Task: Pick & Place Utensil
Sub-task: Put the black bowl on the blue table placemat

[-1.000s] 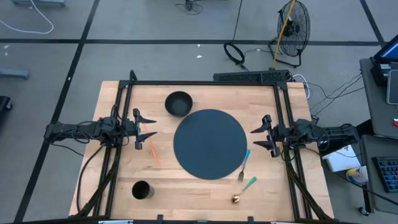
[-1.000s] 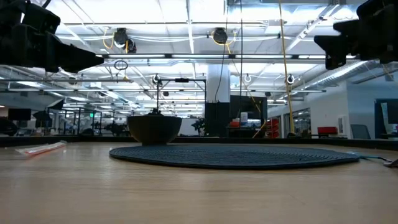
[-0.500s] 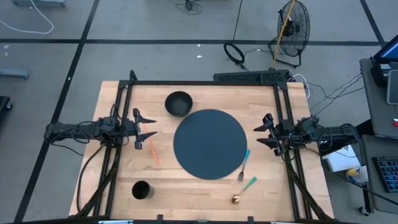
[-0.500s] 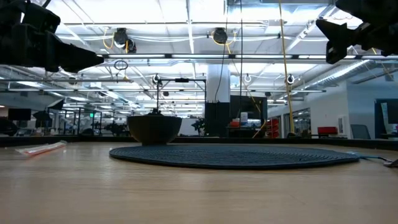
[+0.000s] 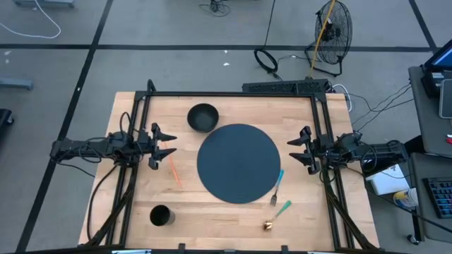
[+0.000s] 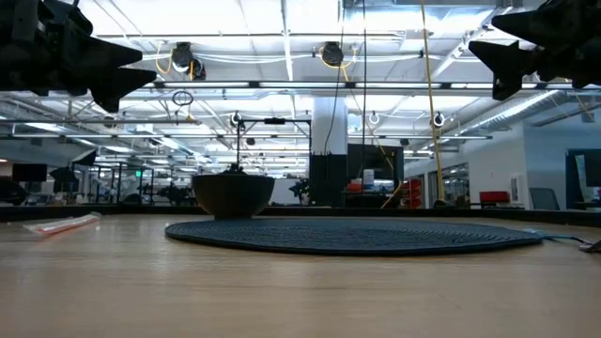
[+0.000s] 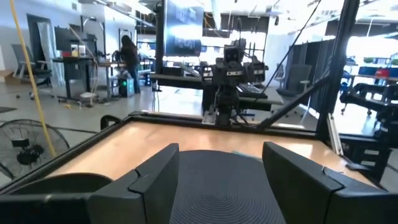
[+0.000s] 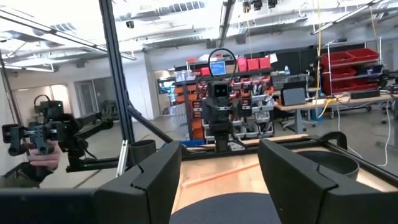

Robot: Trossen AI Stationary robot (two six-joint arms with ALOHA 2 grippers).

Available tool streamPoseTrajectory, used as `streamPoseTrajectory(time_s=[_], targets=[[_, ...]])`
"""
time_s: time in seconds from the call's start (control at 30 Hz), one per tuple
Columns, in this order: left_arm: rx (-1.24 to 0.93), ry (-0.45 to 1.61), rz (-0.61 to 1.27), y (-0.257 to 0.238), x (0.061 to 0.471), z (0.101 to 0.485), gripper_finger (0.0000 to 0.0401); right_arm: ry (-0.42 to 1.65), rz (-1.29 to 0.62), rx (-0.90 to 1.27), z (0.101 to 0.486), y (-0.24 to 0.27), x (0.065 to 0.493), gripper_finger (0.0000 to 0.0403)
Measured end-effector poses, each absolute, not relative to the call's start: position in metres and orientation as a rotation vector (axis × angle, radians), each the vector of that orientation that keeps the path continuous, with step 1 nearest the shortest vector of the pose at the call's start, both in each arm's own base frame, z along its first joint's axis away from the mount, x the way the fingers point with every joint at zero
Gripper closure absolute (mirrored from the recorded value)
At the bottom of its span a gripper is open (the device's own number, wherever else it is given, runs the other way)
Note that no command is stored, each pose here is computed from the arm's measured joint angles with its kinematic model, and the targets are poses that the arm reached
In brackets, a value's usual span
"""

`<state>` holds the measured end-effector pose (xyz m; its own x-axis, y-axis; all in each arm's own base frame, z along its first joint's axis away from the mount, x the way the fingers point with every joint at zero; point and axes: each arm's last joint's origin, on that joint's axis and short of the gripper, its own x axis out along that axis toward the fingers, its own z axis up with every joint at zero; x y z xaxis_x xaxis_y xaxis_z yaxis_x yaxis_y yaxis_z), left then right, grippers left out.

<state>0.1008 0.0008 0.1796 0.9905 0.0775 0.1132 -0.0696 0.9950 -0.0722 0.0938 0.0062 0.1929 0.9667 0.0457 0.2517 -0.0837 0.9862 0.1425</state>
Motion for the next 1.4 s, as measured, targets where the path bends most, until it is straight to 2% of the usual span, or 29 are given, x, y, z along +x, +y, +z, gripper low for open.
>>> streamPoseTrajectory(time_s=[0.17,0.37,0.63,0.9,1.1,1.23,1.4], targets=[[-0.069,-0.136,0.080,0.001,0.101,0.182,0.0164,-0.236,0.085,0.290,0.192,0.006,0.094,0.0193],[-0.143,-0.137,0.095,0.002,0.100,0.181,0.0164,-0.190,0.137,0.317,0.189,0.008,0.097,0.0193],[-0.186,-0.106,0.115,0.002,0.101,0.178,0.0164,-0.119,0.120,0.229,0.183,0.009,0.104,0.0193],[-0.135,-0.077,0.120,0.002,0.101,0.177,0.0164,-0.127,0.114,0.157,0.184,0.009,0.107,0.0193],[0.009,-0.090,0.195,0.004,0.093,0.222,0.0164,-0.255,0.110,0.071,0.196,0.009,0.105,0.0193],[0.075,0.048,0.303,0.008,0.090,0.254,0.0164,-0.269,0.109,0.061,0.197,0.009,0.105,0.0193],[0.082,0.200,0.436,0.011,0.100,0.269,0.0164,-0.259,0.106,0.047,0.196,0.009,0.105,0.0193]])
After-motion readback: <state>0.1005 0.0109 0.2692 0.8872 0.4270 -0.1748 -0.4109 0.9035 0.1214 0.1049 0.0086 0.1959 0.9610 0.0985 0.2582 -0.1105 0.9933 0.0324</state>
